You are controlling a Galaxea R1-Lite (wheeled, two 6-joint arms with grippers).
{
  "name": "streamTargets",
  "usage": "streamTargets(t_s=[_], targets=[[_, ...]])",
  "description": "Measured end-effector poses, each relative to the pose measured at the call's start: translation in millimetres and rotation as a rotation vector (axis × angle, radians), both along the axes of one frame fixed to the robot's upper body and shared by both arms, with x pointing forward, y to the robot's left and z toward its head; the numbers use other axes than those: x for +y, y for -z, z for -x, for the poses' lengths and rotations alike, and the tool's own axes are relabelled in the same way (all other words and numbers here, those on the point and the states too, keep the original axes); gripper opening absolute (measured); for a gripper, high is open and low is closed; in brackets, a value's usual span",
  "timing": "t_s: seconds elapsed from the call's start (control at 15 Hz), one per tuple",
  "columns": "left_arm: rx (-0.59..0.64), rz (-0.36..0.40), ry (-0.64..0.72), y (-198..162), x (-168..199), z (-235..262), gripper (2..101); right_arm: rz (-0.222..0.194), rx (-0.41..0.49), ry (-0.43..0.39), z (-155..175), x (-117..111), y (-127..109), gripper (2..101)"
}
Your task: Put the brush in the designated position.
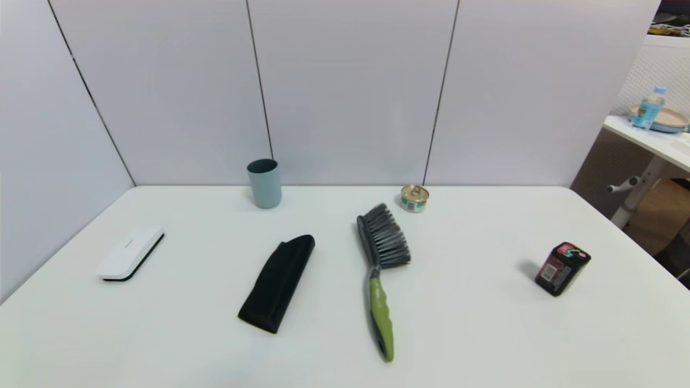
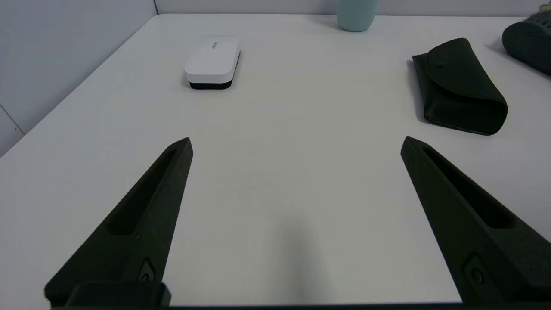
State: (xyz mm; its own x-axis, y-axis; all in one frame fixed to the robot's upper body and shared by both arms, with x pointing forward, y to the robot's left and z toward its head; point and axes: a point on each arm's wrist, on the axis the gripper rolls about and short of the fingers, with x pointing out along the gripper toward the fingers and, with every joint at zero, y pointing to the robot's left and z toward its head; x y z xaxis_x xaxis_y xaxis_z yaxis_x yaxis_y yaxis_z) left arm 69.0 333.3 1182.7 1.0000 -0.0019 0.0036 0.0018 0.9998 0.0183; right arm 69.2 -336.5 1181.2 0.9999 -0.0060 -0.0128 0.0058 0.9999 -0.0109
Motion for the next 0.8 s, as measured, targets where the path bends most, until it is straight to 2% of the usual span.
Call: streamTargets(t_s=[0.8], targets=[[-0.001,0.000,0.001,-0.1,0.0,0.0,97.9,0.000,0.000,0.000,0.0,0.0,0.0,97.3]])
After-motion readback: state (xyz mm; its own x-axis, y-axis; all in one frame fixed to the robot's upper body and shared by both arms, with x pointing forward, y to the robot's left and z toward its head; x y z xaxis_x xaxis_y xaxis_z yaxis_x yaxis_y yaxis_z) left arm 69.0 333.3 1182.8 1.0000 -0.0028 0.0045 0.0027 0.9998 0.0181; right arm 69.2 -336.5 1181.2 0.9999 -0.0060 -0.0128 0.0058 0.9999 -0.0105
